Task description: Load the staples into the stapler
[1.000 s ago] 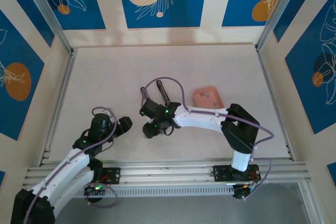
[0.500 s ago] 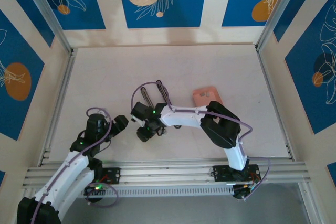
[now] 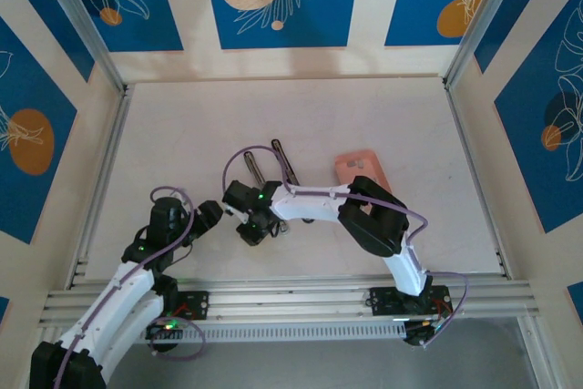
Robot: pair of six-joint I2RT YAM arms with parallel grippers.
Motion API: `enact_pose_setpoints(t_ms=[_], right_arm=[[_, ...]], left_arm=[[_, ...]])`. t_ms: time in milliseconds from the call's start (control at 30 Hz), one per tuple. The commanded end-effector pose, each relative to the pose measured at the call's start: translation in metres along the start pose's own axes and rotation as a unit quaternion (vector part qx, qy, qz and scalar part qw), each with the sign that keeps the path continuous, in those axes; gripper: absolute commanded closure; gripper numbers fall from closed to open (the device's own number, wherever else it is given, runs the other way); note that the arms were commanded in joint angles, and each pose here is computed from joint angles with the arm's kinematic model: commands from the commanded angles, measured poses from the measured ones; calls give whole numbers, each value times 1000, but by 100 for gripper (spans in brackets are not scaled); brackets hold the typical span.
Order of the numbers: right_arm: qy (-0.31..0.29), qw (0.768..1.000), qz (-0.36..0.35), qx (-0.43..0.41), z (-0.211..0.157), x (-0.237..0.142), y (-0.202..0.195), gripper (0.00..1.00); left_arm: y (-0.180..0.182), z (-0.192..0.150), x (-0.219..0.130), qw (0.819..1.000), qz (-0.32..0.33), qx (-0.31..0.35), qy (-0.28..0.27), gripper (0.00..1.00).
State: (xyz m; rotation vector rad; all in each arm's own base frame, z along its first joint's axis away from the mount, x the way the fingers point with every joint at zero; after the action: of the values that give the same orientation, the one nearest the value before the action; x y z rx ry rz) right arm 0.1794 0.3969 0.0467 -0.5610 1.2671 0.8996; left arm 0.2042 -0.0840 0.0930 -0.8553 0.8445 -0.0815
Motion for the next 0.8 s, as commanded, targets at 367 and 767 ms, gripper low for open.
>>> enact_pose_setpoints(t_ms=[367, 767], right_arm=[[-45, 999, -3, 15, 0, -26, 0, 81], [-251, 952, 116, 132, 15, -118, -36, 81]], left_arm=[[-26, 16, -6, 994, -47, 97, -28, 26], [-124, 47, -41, 898, -202, 367, -135, 28]])
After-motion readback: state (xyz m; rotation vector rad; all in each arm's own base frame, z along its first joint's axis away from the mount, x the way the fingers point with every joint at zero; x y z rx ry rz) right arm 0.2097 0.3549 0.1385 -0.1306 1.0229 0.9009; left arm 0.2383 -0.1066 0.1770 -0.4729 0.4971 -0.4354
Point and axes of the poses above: each hand's point on the last joint's axis, 136 mm out from that joint toward the fingers, its own x axis out along the fingers, its own y axis along the line the jaws close on, z = x × y, the point moved 3 cm from there along -x, back along the fingers, and after that the axes turned 4 degrees about -x, right-handed, at the moved point
